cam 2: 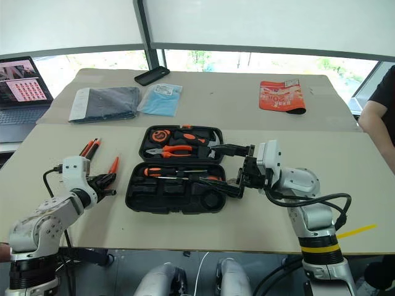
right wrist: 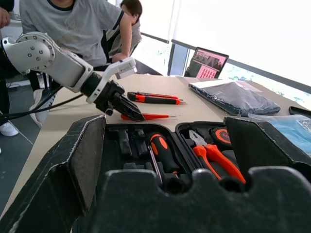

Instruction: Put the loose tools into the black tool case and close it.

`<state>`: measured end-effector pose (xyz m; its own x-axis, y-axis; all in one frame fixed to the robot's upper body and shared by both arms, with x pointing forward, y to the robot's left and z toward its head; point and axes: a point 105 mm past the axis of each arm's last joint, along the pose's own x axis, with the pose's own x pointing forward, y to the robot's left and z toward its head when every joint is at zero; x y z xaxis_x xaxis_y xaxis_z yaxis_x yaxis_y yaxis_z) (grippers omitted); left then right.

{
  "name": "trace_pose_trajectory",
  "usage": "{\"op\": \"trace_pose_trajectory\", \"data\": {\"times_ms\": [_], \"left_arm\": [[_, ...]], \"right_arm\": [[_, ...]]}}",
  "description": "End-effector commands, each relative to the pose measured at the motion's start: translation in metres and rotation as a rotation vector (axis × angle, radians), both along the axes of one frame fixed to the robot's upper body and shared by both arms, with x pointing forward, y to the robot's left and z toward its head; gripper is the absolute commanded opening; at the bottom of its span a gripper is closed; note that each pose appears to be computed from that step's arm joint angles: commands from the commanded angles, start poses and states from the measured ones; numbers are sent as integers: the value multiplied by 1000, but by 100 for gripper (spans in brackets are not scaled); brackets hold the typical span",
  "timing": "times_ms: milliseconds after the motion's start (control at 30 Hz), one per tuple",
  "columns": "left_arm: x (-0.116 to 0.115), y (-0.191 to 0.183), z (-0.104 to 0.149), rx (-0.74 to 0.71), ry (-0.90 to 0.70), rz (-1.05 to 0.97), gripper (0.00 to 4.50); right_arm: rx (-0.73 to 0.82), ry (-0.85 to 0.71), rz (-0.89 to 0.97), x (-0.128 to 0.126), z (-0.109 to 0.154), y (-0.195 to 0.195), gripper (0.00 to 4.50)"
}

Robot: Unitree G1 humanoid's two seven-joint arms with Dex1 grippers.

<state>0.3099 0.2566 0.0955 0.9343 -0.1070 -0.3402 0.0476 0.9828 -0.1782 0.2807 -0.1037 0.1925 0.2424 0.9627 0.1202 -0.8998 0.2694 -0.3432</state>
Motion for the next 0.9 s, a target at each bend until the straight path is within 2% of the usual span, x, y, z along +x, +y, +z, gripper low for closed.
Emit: {"op": "trace_pose_trajectory", "data": {"times_ms": [33,133,233,300,367,500,633,733,900], "left_arm": [[-6,-3,72,13,-342,-191,48],[-28,-33,96,80,-457,-541,48],[-46,-58,83,282,-391,-900,48],[-48,-63,74,354,-347,-1023,48],[-39,-74,70,411,-338,-1132,48],[-16,-91,59,564,-290,-1293,48],[-2,-102,54,655,-290,-1380,48],[2,-101,43,742,-204,-1438,48],[6,-100,38,753,-141,-1470,48]], "right_arm": [[-18,-39,-7,-6,9,-8,450],[-40,-13,-24,-8,8,-16,450],[-63,33,-41,-10,6,-24,450],[-81,45,-42,-11,5,-26,450],[-94,51,-39,-12,5,-25,450],[-123,61,-3,-15,3,-19,450],[-143,69,15,-17,1,-15,450],[-169,78,17,-18,-3,-16,450],[-174,83,11,-18,-4,-15,450]]}}
